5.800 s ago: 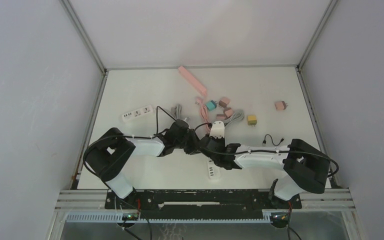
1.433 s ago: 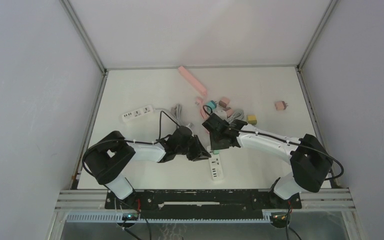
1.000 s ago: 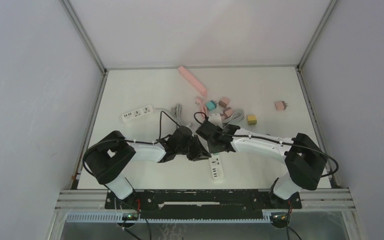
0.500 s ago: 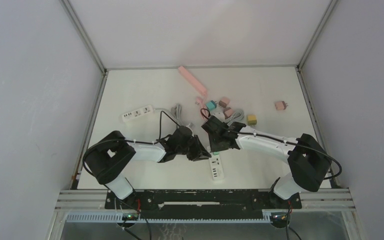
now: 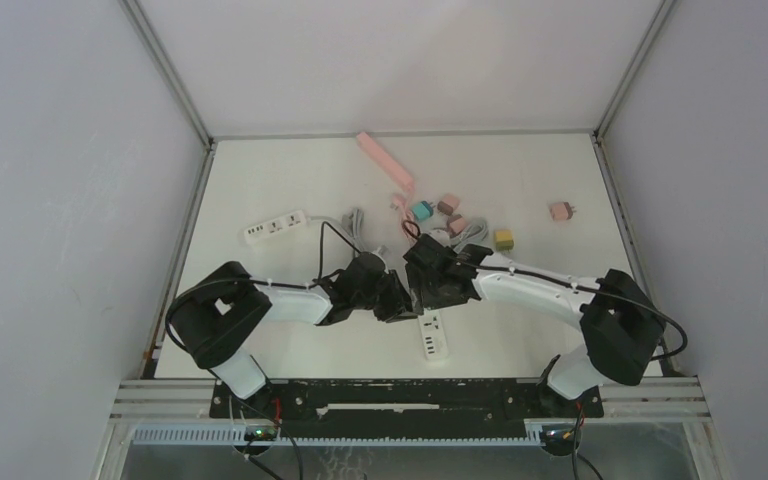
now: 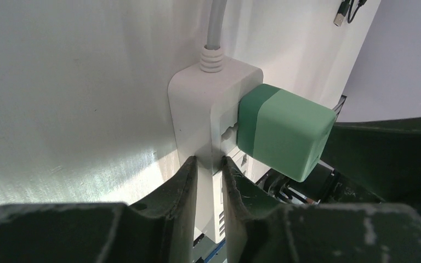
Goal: Insert the plug
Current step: Press the plug into the socket, then move the socket to the center of the board.
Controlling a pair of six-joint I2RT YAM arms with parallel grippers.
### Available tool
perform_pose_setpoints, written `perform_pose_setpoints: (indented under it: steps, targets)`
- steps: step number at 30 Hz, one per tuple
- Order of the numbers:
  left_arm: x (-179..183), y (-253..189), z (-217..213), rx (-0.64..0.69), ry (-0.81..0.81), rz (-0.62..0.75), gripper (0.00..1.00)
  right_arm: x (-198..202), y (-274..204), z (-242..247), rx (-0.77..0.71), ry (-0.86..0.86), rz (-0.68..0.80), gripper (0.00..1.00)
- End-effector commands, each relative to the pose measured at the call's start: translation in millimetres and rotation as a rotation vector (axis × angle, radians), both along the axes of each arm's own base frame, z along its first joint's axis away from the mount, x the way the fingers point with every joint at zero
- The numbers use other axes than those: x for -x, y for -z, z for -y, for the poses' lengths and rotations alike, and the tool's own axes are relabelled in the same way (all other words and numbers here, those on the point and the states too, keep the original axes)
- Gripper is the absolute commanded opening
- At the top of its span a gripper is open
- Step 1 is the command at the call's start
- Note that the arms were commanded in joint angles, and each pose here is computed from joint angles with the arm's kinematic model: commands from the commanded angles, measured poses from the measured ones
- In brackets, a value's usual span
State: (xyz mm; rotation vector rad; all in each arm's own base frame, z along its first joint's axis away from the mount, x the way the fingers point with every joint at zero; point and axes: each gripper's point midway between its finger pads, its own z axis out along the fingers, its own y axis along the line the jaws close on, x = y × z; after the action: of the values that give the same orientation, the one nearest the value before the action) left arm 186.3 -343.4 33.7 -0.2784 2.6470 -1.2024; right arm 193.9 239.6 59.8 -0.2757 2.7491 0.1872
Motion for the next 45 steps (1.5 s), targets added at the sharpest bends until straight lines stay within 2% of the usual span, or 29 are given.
perform_pose_setpoints:
  steps: [1, 5, 8, 15, 20, 27, 32, 35, 37, 40, 43, 45]
  targets:
    - [-6, 3, -4, -0.055, -0.015, 0.034, 0.27, -5, -55, -13, -0.139, 0.011, 0.088, 0.77]
    - [-9, -3, -7, -0.068, -0.023, 0.06, 0.3, 1, -69, -11, -0.142, -0.007, 0.139, 0.9]
    - [-12, -7, -14, -0.093, -0.041, 0.088, 0.36, 8, -61, -8, -0.111, -0.018, 0.146, 0.96]
    - [-22, -17, -52, -0.206, -0.118, 0.164, 0.59, 21, -35, 1, -0.075, 0.009, 0.153, 1.0]
    - [-32, -22, -95, -0.274, -0.205, 0.193, 0.72, 27, -21, 0, -0.059, -0.012, 0.148, 1.0]
    - [-46, -69, -163, -0.406, -0.32, 0.325, 0.89, 32, 15, -10, 0.01, -0.057, 0.114, 1.0]
    - [-48, -145, -208, -0.491, -0.377, 0.483, 0.99, 29, 35, -13, 0.052, -0.074, 0.105, 0.94]
    - [-50, -193, -230, -0.532, -0.396, 0.599, 1.0, 25, 41, -17, 0.056, -0.094, 0.111, 0.88]
    - [-52, -220, -246, -0.565, -0.422, 0.676, 1.0, 21, 44, -19, 0.049, -0.113, 0.11, 0.81]
    - [-58, -244, -273, -0.663, -0.508, 0.764, 1.0, 18, 46, -26, 0.024, -0.166, 0.098, 0.7]
    - [-60, -249, -288, -0.718, -0.537, 0.802, 1.0, 11, 45, -33, 0.002, -0.214, 0.104, 0.51]
    - [-61, -247, -293, -0.728, -0.547, 0.808, 1.0, 4, 44, -39, -0.001, -0.255, 0.111, 0.49]
